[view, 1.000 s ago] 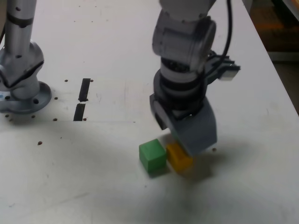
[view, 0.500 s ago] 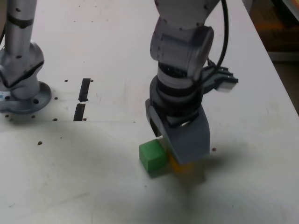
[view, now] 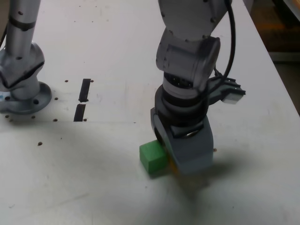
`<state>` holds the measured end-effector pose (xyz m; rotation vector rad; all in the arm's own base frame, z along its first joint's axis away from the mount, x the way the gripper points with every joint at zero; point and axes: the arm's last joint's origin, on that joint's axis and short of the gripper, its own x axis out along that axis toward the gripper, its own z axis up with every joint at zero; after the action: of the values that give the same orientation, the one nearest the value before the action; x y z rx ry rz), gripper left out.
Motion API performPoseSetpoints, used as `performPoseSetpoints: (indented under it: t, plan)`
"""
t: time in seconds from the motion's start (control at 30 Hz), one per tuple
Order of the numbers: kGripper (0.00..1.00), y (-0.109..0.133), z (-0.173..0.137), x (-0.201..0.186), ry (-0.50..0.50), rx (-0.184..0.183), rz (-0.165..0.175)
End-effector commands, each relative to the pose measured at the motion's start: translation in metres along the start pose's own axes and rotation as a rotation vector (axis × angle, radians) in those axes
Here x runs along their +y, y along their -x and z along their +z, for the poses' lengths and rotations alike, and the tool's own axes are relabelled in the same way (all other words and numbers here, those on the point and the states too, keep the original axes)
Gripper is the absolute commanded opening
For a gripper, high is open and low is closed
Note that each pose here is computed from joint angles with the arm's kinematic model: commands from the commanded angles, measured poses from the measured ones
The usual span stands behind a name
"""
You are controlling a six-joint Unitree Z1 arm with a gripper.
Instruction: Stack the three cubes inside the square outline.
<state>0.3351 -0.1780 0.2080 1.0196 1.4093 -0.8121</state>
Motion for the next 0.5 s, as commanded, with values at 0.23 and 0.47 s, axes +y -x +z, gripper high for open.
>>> performPoseSetpoints:
  t: [0.23, 0.47]
  plan:
    - [0.57, -0.0029, 0.0028, 0.0011, -0.007, -0.023, 0.004]
    - [0.48, -0.0036, 0.0028, 0.0009, -0.009, -0.025, 0.003]
